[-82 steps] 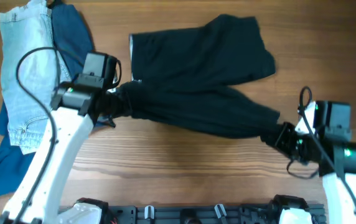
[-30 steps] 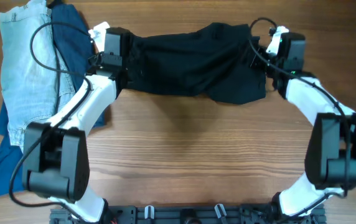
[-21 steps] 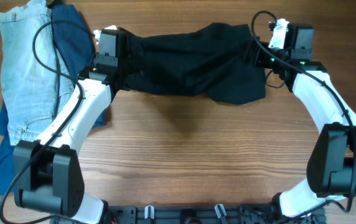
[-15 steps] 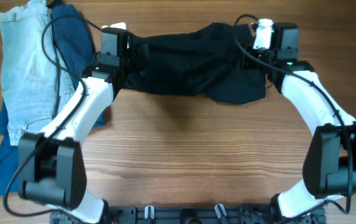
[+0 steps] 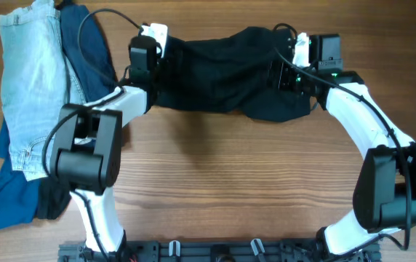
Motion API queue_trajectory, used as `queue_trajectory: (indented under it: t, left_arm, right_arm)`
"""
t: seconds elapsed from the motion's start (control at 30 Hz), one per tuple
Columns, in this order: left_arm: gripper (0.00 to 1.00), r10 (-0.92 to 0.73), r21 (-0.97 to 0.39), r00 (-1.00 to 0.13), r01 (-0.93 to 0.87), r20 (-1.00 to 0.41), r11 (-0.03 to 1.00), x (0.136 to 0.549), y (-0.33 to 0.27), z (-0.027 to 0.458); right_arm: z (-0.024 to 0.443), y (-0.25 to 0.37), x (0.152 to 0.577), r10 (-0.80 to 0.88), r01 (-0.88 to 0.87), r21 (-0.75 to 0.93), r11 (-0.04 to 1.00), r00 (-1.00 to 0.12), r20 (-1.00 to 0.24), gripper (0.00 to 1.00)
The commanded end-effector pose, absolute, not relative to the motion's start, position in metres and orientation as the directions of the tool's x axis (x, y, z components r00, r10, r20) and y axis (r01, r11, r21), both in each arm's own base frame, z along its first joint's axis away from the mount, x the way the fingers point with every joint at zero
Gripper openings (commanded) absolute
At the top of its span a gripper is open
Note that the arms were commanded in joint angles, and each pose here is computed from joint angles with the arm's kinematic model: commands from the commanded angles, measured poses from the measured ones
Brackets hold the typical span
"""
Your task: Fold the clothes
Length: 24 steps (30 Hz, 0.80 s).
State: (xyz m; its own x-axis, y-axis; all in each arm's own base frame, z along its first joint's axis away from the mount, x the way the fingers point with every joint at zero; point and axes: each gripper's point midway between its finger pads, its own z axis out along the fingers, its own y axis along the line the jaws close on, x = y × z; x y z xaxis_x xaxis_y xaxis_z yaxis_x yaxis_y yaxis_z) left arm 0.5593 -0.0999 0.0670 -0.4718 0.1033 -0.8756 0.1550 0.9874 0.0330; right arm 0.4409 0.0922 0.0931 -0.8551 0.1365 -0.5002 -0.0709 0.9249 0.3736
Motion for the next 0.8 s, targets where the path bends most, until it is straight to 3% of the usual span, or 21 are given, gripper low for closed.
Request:
queue_trajectory:
  t: [0.0,0.1,0.23,0.53,0.77]
  left_arm:
    - [1.0,0.053,0.011,-0.546,0.079,-0.836,0.997,0.563,-0.07,0.022]
    - [1.0,0.045,0.014,-0.583,0.058,-0.812,0.998,0.559,-0.057,0.006]
    - [1.0,0.007,-0.012,-0.611,0.026,-0.791,1.0,0.561,-0.05,0.027]
    - [1.0,-0.066,-0.078,-0.578,-0.004,-0.814,0.997,0.553,-0.053,0.173]
    - [1.0,-0.082,-0.11,-0.81,-0.022,-0.581,0.994,0.48,-0.063,0.141]
  right_arm:
    - [0.092,0.089,0.44,0.177,-0.024,0.385,0.923,-0.861,-0.478,1.0]
    - [0.097,0.089,0.447,0.178,-0.037,0.386,0.922,-0.845,-0.505,1.0]
    - [0.103,0.08,0.458,0.191,-0.031,0.367,0.93,-0.812,-0.552,1.0]
    - [0.096,0.014,0.467,0.152,-0.005,0.252,0.968,-0.785,-0.601,1.0]
    - [0.029,0.023,0.46,0.142,-0.034,0.342,0.939,-0.868,-0.475,1.0]
